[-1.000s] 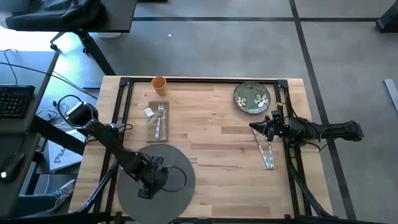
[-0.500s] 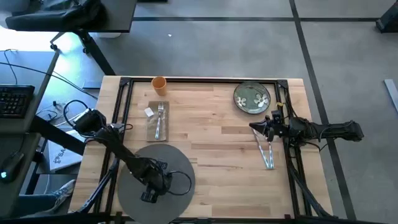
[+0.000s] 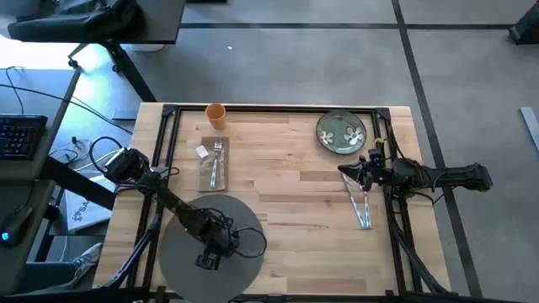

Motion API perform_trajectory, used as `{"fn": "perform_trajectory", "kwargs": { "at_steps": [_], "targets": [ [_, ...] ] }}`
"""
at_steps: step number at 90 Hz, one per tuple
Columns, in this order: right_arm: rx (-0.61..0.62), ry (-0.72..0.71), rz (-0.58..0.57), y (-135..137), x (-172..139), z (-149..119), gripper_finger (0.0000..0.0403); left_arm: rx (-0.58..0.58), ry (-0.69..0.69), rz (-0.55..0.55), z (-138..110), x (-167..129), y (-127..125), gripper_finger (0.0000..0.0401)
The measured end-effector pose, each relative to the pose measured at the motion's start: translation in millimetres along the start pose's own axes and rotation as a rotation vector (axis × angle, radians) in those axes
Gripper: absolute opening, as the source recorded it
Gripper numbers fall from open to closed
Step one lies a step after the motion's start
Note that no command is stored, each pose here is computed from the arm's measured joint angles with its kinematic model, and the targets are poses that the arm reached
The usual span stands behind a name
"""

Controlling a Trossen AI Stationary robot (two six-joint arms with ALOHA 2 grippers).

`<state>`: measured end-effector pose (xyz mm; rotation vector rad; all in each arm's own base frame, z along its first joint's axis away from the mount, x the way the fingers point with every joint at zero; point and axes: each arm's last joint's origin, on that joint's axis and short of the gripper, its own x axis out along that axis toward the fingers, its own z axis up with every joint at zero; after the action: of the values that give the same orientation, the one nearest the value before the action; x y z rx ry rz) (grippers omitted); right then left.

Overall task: Set table place
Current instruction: Move the gray table mat to the center of the table

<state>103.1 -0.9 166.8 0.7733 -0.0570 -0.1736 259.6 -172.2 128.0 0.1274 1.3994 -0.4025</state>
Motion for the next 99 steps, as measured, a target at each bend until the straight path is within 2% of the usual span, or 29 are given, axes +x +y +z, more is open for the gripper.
{"fn": "perform_trajectory", "kwargs": {
  "at_steps": [29,51,63,86,99],
  "targets": [
    [0.001,-0.002,0.004,0,0,0,0.0,-0.039,-0.101,0.051,16,-6,54,0.0005],
    [0.001,-0.002,0.005,0,0,0,0.0,0.001,-0.177,0.113,29,-18,97,0.0005],
    [0.001,-0.002,0.006,0,0,0,0.0,0.001,-0.272,0.141,42,-29,115,0.0005],
    [0.001,-0.005,0.003,0,0,0,0.0,0.013,-0.381,0.094,66,-31,119,0.0005],
    [0.003,-0.014,0.008,1,0,1,0.0,0.014,-0.296,0.076,66,-25,113,0.0005]
  ]
}}
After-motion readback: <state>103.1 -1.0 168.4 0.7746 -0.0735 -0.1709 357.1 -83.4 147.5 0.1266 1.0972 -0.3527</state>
